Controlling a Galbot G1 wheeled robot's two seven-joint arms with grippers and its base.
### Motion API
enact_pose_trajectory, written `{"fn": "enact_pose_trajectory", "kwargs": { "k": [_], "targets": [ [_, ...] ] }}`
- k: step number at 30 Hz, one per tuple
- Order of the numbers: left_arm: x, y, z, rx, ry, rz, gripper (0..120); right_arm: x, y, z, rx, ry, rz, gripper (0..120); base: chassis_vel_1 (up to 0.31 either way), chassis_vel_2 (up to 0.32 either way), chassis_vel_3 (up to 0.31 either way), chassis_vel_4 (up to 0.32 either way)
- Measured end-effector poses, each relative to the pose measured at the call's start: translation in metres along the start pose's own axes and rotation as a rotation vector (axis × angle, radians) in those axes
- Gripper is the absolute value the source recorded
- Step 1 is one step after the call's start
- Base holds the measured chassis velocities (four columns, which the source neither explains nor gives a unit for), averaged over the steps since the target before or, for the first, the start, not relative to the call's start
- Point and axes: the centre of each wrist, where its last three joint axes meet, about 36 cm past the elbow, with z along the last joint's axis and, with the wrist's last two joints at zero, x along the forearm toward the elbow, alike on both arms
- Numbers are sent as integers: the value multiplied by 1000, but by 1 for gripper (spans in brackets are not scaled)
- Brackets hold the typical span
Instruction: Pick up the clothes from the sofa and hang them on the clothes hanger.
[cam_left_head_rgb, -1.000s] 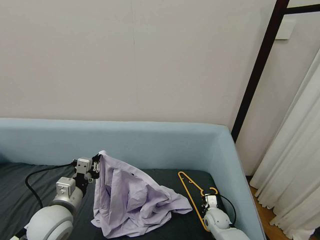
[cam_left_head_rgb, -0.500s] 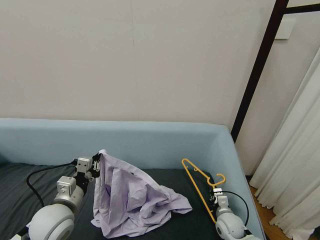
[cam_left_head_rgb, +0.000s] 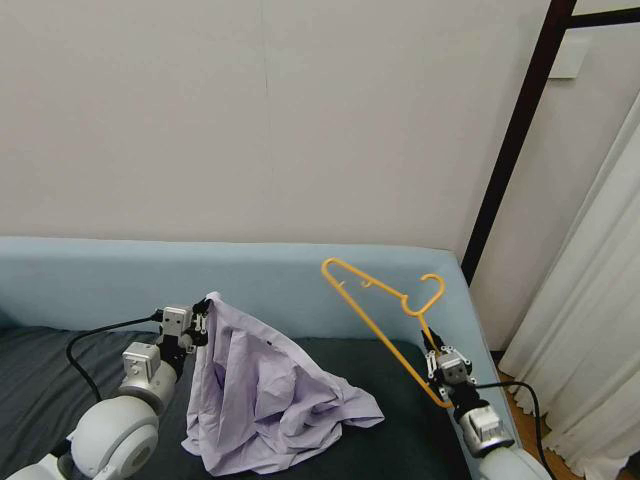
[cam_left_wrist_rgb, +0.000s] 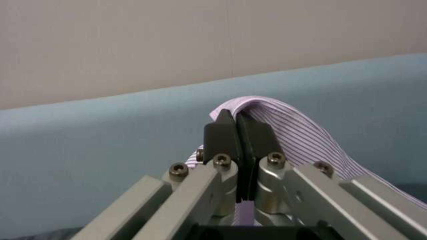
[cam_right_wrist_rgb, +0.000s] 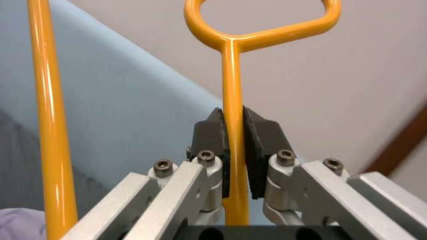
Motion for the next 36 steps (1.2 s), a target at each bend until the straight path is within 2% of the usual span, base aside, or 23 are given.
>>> {"fn": "enact_pose_trajectory", "kwargs": {
  "k": [1, 2, 6, 7, 10, 11, 14, 20, 30, 36],
  "targets": [
    [0, 0, 0, 1, 0, 0, 0, 1, -1, -1, 55, -40, -21, 6, 0, 0, 0, 0],
    [0, 0, 0, 1, 0, 0, 0, 1, -1, -1, 55, -40, -21, 6, 0, 0, 0, 0],
    [0, 2, -3, 8, -5, -4, 0, 12, 0, -11, 255, -105, -28, 6, 0, 0, 0, 0],
    [0, 2, -3, 8, -5, -4, 0, 12, 0, -11, 255, -105, -28, 6, 0, 0, 0, 0],
    [1, 0, -5, 17, -11, -2, 0, 31, 18, -27, 337, -103, -23, 6, 0, 0, 0, 0],
    [1, 0, -5, 17, -11, -2, 0, 31, 18, -27, 337, -103, -23, 6, 0, 0, 0, 0],
    [1, -3, -8, 29, -17, 4, 0, 47, 43, -37, 345, -101, -51, 6, 0, 0, 0, 0],
    [1, -8, -15, 45, -26, 18, 0, 49, 71, -36, 330, -106, -75, 6, 0, 0, 0, 0],
    [-1, -15, -21, 53, -26, 32, 0, 15, 128, -44, 293, -117, -60, 6, 0, 0, 0, 0],
    [-5, -19, -19, 60, -21, 35, 0, 1, 156, -42, 356, -55, -21, 6, 0, 0, 0, 0]
  ]
}}
